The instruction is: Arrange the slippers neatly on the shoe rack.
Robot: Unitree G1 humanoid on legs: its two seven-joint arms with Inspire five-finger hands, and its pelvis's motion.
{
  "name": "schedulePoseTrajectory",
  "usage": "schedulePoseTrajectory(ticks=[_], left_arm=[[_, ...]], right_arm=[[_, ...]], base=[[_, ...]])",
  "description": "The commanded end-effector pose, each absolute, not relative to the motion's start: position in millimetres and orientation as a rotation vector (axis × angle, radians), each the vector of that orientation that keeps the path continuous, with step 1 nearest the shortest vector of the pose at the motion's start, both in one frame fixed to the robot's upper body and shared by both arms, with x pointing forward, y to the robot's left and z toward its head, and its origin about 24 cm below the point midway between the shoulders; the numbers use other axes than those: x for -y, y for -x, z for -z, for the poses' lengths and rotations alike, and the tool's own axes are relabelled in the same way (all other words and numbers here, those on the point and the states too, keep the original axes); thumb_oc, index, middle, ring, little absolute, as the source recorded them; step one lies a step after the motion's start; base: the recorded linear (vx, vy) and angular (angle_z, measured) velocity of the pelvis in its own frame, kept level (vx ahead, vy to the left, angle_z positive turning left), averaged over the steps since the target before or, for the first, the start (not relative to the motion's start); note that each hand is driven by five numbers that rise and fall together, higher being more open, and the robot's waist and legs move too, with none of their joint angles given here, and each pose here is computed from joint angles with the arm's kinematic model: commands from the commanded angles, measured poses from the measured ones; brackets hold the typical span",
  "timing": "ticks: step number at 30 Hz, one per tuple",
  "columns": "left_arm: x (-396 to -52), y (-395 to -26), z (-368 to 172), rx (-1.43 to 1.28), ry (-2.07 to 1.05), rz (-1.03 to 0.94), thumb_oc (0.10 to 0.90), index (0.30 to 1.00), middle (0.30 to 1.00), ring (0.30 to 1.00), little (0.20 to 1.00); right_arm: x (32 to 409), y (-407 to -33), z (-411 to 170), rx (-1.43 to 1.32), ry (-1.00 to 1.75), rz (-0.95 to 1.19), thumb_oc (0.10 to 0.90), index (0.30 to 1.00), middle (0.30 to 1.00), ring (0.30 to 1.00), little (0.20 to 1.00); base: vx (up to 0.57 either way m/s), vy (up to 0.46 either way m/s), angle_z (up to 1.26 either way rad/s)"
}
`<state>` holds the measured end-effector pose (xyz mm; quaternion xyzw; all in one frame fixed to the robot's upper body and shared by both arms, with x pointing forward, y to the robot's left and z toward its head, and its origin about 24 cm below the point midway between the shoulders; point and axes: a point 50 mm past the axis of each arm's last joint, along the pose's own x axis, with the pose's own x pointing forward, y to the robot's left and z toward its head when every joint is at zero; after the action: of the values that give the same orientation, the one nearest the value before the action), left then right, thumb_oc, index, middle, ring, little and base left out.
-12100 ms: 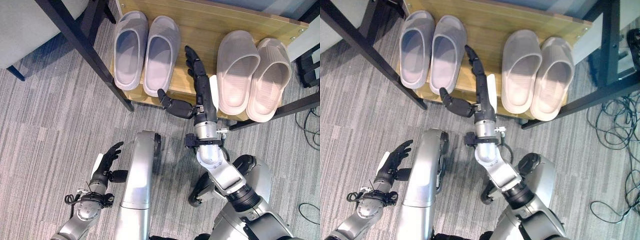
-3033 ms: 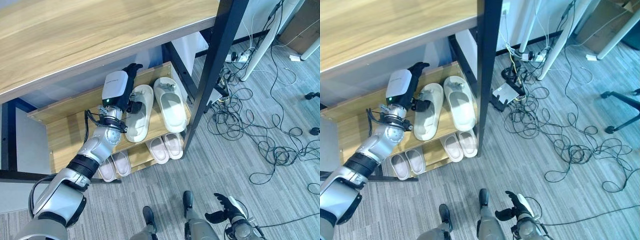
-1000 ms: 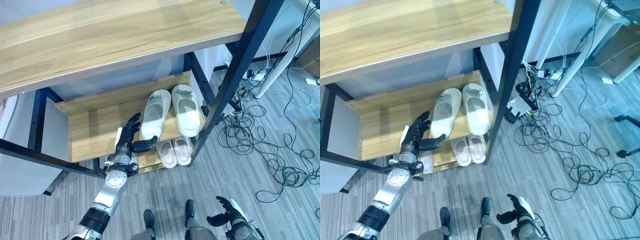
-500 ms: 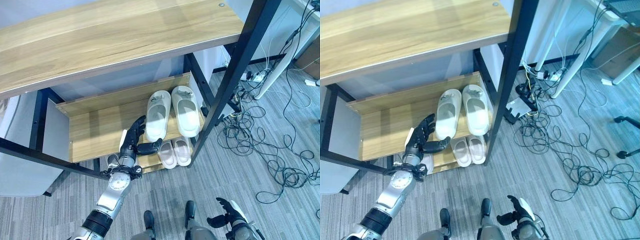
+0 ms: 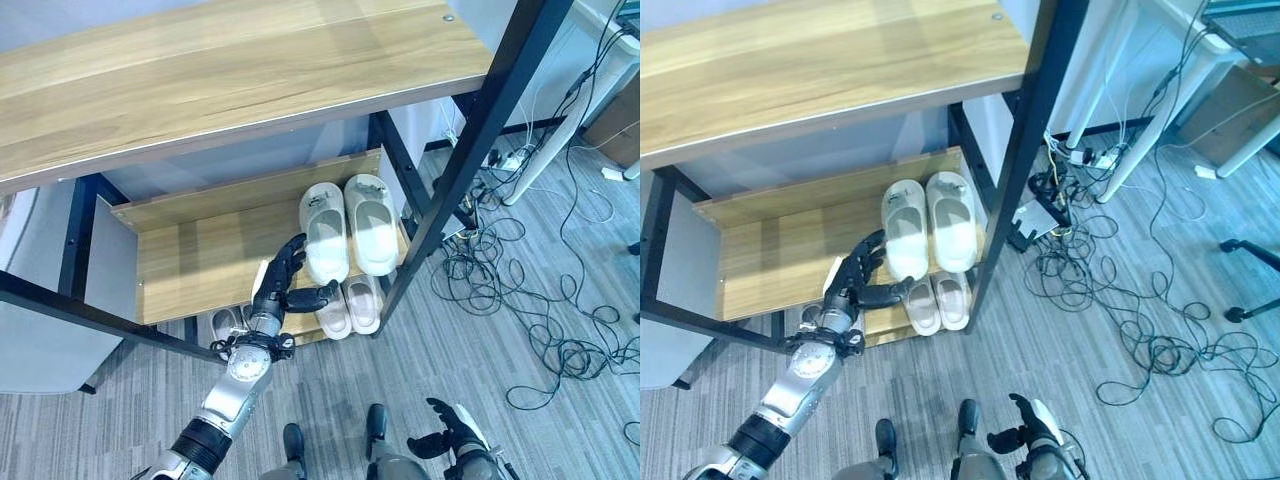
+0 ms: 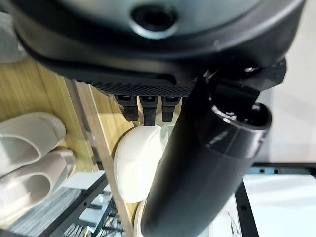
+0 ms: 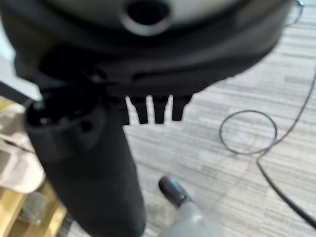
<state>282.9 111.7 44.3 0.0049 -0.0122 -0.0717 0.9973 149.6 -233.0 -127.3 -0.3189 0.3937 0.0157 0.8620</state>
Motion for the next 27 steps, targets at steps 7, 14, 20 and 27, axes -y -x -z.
schedulePoseTrajectory(ticks=[7, 14, 20, 27], left_arm=[[-57, -296, -93, 0.237, 0.042, 0.342, 0.8, 0.9, 0.9, 0.9, 0.9], [-67, -299, -97, 0.255, 0.02, 0.307, 0.8, 0.9, 0.9, 0.9, 0.9], [-93, -297, -105, 0.302, 0.012, 0.249, 0.8, 0.9, 0.9, 0.9, 0.9], [-126, -278, -100, 0.303, 0.005, 0.207, 0.8, 0.9, 0.9, 0.9, 0.9]], right_arm=[[236, -153, 122, -0.773, 0.659, 0.013, 0.8, 0.9, 0.9, 0.9, 0.9], [236, -150, 124, -0.781, 0.661, 0.013, 0.8, 0.9, 0.9, 0.9, 0.9], [234, -147, 127, -0.803, 0.651, 0.003, 0.8, 0.9, 0.9, 0.9, 0.9], [232, -143, 130, -0.829, 0.629, -0.003, 0.8, 0.9, 0.9, 0.9, 0.9]], base=[[0.0, 0.0, 0.0], [0.0, 0.0, 0.0], [0.0, 0.0, 0.0], [0.0, 0.001, 0.04]])
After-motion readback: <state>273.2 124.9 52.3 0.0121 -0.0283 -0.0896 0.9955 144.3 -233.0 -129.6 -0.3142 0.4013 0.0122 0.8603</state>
